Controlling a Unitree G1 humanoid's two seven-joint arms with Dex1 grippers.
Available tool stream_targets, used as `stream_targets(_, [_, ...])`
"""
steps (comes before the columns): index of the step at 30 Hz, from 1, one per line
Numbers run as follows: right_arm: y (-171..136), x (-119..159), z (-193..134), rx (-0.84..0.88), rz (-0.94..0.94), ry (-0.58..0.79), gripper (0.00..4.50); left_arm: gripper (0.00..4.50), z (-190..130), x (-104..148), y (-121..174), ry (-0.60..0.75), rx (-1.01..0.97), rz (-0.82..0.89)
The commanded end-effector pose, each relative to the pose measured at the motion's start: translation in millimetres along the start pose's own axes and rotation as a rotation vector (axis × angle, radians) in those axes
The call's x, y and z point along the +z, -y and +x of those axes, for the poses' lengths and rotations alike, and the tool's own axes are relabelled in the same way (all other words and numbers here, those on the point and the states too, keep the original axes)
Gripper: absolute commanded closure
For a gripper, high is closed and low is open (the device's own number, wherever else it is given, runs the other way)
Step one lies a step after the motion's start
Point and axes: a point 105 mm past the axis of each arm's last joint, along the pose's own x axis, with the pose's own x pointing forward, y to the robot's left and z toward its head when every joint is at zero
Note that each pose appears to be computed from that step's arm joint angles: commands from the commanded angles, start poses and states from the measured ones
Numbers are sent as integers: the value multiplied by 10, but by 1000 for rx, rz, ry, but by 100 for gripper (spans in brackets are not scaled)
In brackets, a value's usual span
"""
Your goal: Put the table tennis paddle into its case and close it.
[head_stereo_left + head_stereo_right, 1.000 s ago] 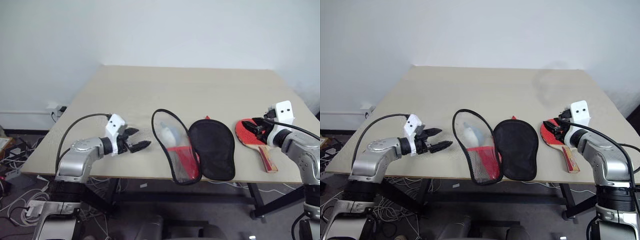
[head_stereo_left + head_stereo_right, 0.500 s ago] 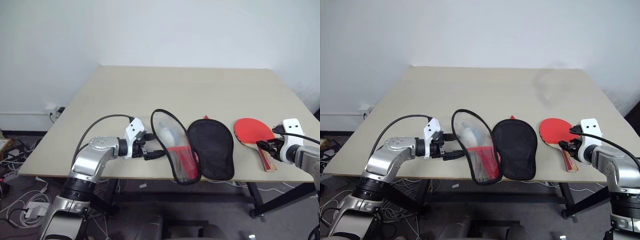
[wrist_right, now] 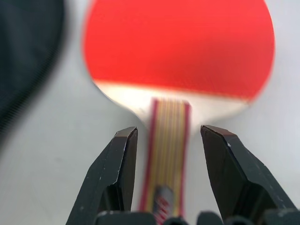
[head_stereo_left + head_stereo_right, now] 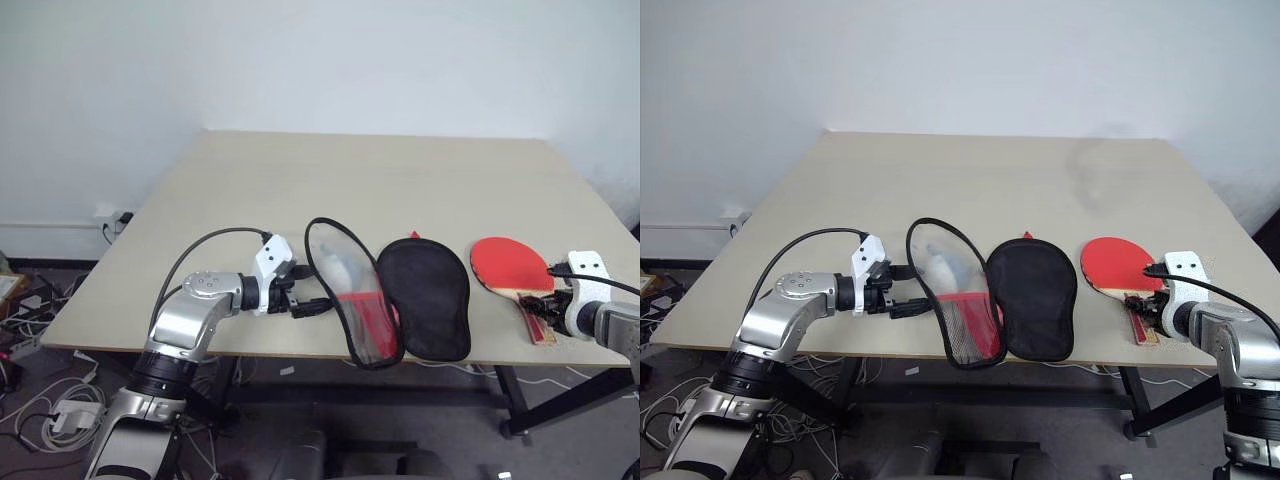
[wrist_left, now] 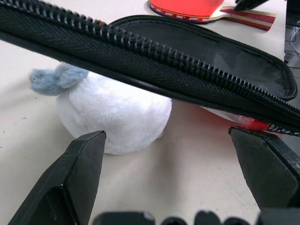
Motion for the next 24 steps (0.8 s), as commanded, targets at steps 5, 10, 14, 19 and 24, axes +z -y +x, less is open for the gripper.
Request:
stream_targets(5, [4, 13, 103, -16, 22, -40, 215, 3, 1, 187, -18, 40, -9, 53])
stream_targets(10, [-111, -4, 224, 6, 18, -64, 256, 0, -5, 202, -44, 41, 1, 55])
stream_targets(14, [-49, 26, 264, -41, 23, -56, 336, 0, -21, 210, -56, 42, 7, 54])
stream_targets(19, [97, 269, 77, -87, 69, 21, 336, 0, -23, 214, -58, 41, 7, 52])
stream_targets(24, [-134, 715, -259, -19, 106, 148, 336, 0, 7, 220, -69, 41, 2, 50])
